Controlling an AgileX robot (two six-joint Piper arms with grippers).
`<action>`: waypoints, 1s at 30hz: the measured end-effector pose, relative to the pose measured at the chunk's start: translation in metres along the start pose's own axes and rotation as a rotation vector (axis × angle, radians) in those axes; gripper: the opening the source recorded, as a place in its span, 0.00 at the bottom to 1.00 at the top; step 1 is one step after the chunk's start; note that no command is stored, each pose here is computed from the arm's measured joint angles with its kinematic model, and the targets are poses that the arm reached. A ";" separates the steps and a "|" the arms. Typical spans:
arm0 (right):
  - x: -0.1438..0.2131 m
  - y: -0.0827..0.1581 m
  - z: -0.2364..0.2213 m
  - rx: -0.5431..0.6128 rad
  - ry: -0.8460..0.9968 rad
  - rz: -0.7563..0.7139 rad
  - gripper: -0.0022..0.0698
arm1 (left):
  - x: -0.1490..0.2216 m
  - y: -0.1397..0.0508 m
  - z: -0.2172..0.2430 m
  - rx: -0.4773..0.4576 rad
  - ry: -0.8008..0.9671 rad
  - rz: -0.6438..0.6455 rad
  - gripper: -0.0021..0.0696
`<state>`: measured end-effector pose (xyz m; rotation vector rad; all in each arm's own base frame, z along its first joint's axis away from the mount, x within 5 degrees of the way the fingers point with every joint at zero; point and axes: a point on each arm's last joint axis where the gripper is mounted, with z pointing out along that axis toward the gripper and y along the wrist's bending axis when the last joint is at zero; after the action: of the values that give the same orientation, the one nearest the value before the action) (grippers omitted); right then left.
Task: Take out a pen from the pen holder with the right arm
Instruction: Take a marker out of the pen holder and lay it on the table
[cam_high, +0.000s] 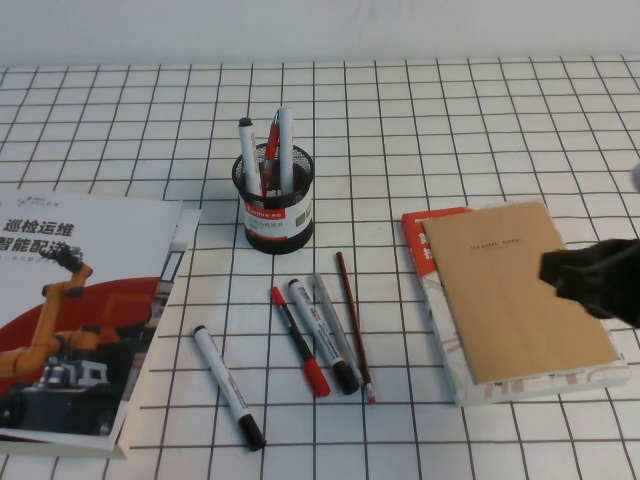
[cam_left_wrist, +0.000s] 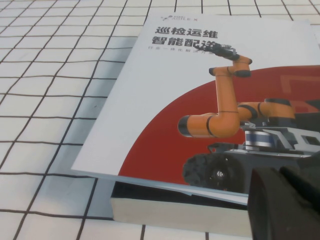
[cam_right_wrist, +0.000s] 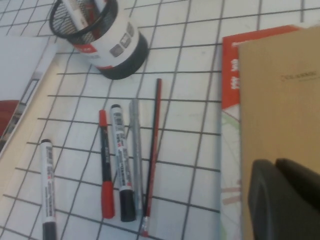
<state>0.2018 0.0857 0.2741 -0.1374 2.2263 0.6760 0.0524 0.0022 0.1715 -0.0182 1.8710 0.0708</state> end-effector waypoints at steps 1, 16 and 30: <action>-0.001 0.008 0.008 -0.014 0.002 -0.025 0.01 | 0.000 0.000 0.000 0.000 0.000 0.000 0.03; -0.014 0.109 0.123 -0.104 -0.054 -0.339 0.10 | 0.000 0.000 0.000 0.000 0.000 0.000 0.03; -0.032 0.129 0.194 -0.105 -0.366 -0.456 0.57 | 0.000 0.000 0.000 0.000 0.000 0.000 0.03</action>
<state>0.3129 0.2911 0.2465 -0.5144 1.7256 0.5156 0.0524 0.0022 0.1715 -0.0182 1.8710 0.0708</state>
